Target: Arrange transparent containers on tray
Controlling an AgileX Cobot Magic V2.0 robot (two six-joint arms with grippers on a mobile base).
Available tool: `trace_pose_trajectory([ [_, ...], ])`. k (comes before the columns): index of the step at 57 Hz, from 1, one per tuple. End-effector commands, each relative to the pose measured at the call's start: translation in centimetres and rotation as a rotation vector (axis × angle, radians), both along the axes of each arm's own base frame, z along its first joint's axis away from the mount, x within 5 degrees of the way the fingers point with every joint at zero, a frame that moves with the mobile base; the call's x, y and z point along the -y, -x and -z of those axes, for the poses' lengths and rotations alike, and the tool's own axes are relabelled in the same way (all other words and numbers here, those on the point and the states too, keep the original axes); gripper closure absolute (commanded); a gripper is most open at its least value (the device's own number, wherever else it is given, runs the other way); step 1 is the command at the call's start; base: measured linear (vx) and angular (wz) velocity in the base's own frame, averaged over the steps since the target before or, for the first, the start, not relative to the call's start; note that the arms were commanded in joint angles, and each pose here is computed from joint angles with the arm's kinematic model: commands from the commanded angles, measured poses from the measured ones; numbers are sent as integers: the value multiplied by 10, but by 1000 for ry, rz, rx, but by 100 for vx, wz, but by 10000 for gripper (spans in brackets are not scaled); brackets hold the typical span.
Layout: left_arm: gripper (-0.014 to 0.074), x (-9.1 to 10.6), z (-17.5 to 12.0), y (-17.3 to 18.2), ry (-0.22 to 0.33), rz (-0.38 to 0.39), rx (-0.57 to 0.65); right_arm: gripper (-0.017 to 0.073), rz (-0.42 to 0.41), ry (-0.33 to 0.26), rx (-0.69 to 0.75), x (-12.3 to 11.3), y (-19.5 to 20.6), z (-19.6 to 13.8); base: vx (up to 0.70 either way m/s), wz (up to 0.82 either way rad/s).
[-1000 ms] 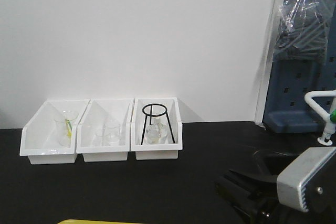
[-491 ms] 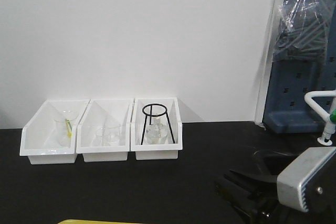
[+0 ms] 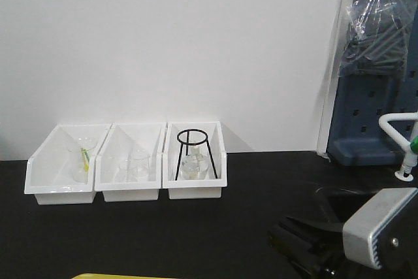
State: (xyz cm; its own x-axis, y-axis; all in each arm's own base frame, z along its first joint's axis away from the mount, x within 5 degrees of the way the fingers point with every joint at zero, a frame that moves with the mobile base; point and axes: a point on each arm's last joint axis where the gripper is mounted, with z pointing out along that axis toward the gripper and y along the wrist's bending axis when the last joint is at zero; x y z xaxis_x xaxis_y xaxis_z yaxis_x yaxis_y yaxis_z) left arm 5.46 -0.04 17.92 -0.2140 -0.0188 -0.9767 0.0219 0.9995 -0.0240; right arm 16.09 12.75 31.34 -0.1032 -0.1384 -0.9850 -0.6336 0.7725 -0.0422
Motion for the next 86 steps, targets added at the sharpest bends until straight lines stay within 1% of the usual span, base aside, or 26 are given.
trace_pose_trajectory([
  [1,594,1,4,-1,3,6,63,572,-11,-71,104,0,0,-21,0,0],
  [29,594,1,4,-1,3,6,63,572,-11,-71,104,0,0,-21,0,0],
  [32,594,1,4,-1,3,6,63,572,-12,-53,109,1,2,-18,0,0],
  [36,594,1,4,-1,3,6,63,572,-18,-3,132,6,8,-9,0,0],
  [37,594,1,4,-1,3,6,63,572,-20,15,135,8,10,-4,0,0],
  [41,594,1,4,-1,3,6,63,572,-14,52,140,18,21,12,0,0],
  [43,594,1,4,-1,3,6,63,572,9,55,125,27,28,23,0,0],
  [45,594,1,4,-1,3,6,63,572,48,35,97,36,32,33,0,0],
  [48,594,1,4,-1,3,6,63,572,133,-14,52,53,39,47,0,0],
  [50,594,1,4,-1,3,6,63,572,190,-37,34,64,43,56,0,0],
  [53,594,1,4,-1,3,6,63,572,267,-55,33,78,50,67,0,0],
  [55,594,1,4,-1,3,6,63,572,316,-57,51,87,56,74,0,0],
  [59,594,1,4,-1,3,6,63,572,408,-35,116,102,70,88,0,0],
  [62,594,1,4,-1,3,6,63,571,455,-25,160,109,78,97,0,0],
  [64,594,1,4,-1,3,6,63,571,485,-31,186,113,84,103,0,0],
  [68,594,1,4,-1,3,6,63,571,530,-53,224,118,93,110,0,0],
  [69,594,1,4,-1,3,6,62,571,538,-51,204,118,94,111,0,0],
  [70,594,1,4,-1,3,6,62,571,547,-61,212,119,97,110,0,0],
  [73,594,1,4,-1,3,6,62,571,564,-66,223,121,101,111,0,0],
  [79,594,1,4,-1,3,6,60,571,573,-80,260,122,105,110,0,0],
  [86,594,1,4,-1,3,6,60,571,573,-80,260,122,105,110,0,0],
])
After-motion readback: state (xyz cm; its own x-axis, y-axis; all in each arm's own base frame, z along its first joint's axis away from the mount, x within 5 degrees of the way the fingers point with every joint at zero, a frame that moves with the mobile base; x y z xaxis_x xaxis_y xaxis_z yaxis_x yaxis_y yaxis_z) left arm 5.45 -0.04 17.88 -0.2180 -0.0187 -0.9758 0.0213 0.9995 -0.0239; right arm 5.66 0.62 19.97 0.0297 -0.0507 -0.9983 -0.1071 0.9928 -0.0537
